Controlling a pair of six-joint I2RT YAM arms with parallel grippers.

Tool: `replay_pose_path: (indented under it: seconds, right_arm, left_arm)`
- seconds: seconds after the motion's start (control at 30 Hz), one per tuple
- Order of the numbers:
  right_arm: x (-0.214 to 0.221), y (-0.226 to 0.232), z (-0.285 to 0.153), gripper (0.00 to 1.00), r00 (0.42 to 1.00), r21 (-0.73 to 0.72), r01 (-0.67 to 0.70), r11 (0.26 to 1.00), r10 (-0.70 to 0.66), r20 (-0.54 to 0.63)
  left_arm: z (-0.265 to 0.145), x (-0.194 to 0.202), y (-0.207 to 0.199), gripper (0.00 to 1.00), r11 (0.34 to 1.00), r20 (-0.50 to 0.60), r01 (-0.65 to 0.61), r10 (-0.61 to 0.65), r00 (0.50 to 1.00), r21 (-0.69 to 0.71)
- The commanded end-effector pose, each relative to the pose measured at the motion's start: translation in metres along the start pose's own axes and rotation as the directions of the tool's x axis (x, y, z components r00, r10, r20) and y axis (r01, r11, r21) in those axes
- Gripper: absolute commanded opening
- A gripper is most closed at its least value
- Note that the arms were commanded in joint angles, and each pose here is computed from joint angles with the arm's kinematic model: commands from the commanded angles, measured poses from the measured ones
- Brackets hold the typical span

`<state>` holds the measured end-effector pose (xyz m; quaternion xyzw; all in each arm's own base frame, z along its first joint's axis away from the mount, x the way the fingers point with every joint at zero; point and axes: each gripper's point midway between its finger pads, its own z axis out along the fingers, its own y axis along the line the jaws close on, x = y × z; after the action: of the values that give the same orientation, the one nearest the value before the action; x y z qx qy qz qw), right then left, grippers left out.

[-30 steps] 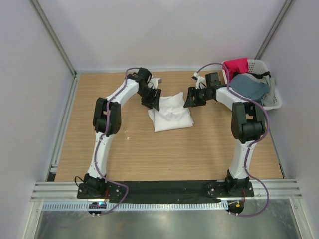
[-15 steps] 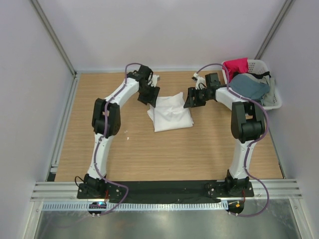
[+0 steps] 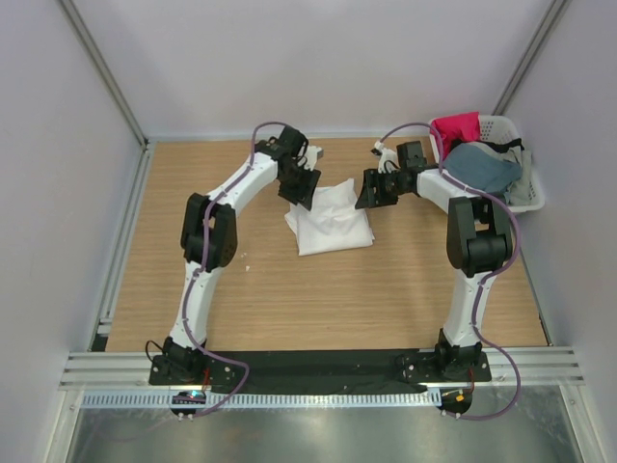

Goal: Fold and stack the t-shirts
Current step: Fold the tshirt

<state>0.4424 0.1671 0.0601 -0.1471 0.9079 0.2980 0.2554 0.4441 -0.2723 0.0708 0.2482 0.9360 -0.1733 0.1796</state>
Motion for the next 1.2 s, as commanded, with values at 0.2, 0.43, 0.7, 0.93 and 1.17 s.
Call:
replay_pose_path:
  seconds: [0.2, 0.43, 0.7, 0.93, 1.17]
  right_arm:
    - [-0.014, 0.001, 0.008, 0.57, 0.999, -0.022, 0.027, 0.999, -0.026, 0.041]
    - [-0.017, 0.002, 0.016, 0.54, 0.999, -0.031, 0.036, 0.999, -0.035, 0.039]
    - [-0.020, 0.005, 0.019, 0.45, 0.998, -0.045, 0.047, 0.998, -0.045, 0.048]
    - [-0.023, 0.013, 0.018, 0.33, 0.997, -0.072, 0.060, 0.996, -0.056, 0.057]
    - [-0.036, 0.034, 0.007, 0.10, 0.991, -0.110, 0.107, 0.988, -0.097, 0.090]
  left_arm:
    - [0.009, 0.000, 0.001, 0.48, 1.000, -0.007, -0.017, 0.017, 1.000, 0.013]
    - [0.015, 0.002, 0.002, 0.45, 1.000, -0.018, -0.012, 0.013, 1.000, 0.021]
    - [0.021, 0.008, 0.002, 0.37, 1.000, -0.036, -0.013, 0.014, 0.999, 0.026]
    - [0.017, 0.007, -0.001, 0.07, 0.999, -0.030, -0.022, 0.023, 0.999, 0.037]
    - [-0.014, 0.002, -0.011, 0.00, 0.998, 0.010, -0.037, 0.037, 0.999, 0.052]
